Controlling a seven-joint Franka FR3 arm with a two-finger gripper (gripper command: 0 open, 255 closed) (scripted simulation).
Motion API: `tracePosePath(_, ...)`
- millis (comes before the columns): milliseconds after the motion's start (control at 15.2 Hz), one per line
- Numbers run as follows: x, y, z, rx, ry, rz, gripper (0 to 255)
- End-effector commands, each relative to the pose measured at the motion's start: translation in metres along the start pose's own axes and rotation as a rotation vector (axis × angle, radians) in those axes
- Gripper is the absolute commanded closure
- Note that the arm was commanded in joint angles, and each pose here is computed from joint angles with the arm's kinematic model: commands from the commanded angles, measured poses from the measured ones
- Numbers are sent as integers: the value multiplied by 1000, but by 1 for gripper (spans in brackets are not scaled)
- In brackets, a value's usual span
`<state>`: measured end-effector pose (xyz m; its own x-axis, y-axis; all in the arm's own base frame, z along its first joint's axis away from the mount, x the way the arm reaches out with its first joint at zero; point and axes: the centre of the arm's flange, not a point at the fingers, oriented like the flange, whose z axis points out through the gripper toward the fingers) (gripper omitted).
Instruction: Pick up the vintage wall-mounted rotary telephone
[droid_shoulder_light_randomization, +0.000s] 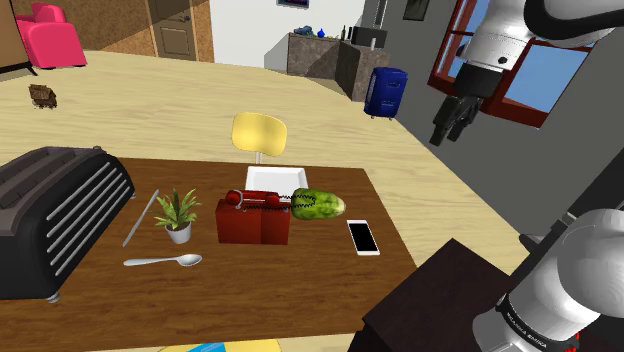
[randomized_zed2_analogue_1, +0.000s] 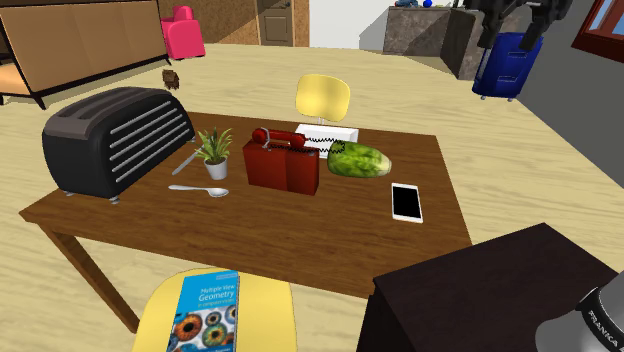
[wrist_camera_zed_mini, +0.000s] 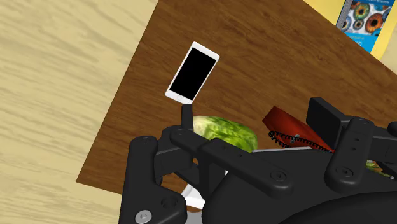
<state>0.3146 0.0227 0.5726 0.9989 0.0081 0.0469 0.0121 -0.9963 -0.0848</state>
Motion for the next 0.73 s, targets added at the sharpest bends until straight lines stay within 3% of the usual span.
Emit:
tracePosePath(0,0,0,0,0,0,0,0)
tracePosePath(660,102,-58,67,2,-29,-137,0)
